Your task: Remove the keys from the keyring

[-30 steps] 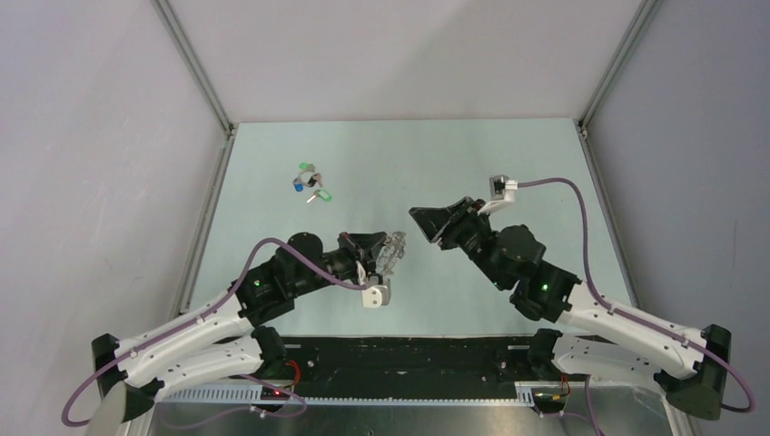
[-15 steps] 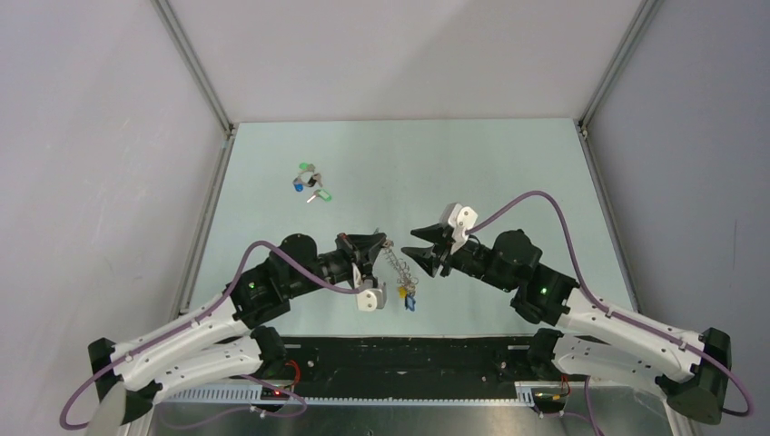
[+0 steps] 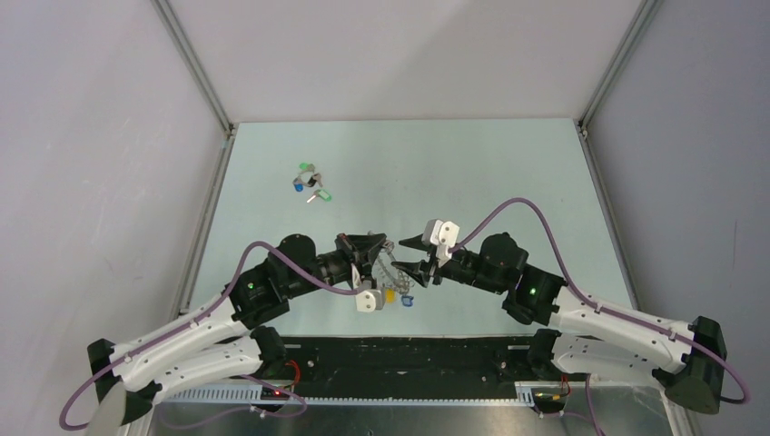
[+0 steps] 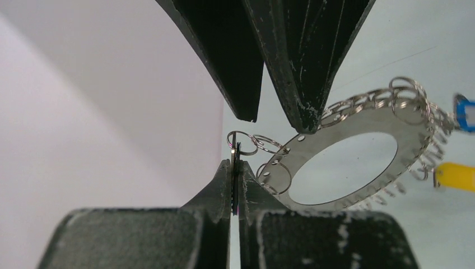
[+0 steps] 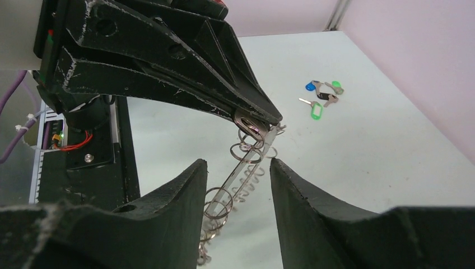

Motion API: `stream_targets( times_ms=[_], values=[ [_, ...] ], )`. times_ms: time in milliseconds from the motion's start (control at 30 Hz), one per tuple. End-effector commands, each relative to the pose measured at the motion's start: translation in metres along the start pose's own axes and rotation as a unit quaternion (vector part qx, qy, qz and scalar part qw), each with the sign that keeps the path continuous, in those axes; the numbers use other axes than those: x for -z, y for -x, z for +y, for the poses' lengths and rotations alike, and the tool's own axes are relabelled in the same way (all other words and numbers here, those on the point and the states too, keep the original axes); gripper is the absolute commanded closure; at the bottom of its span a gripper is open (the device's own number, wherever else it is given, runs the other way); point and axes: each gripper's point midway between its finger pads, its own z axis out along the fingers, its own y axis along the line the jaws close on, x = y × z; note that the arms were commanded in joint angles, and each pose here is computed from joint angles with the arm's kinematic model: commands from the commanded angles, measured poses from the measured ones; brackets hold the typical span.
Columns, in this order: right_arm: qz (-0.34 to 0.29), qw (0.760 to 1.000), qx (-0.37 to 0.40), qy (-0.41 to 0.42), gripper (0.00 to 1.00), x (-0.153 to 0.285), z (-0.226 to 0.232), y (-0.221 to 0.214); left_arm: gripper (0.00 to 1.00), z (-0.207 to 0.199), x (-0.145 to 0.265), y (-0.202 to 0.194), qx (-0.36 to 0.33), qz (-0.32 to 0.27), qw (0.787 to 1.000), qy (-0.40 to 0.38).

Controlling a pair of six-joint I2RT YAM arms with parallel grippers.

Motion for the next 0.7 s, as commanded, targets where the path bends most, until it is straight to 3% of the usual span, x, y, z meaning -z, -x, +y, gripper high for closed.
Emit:
stream_targets(
  times_ms=[0,167,667],
  values=[
    [-0.022,1.000,0.010,-0.015,0.48,0.000,-0.005,0.012,1.00,0.028,0.006,0.018,0.001,-0.029,0.999,0.044],
    [-0.038,0.999,-0.006,-0.033,0.44,0.006,-0.009,0.018,1.00,0.030,0.006,0.017,0.005,-0.025,0.998,0.049],
    [-0.068,0.994,-0.033,-0.074,0.53,-0.004,-0.008,0.022,1.00,0.038,0.009,0.017,0.023,-0.017,0.997,0.065]
  ],
)
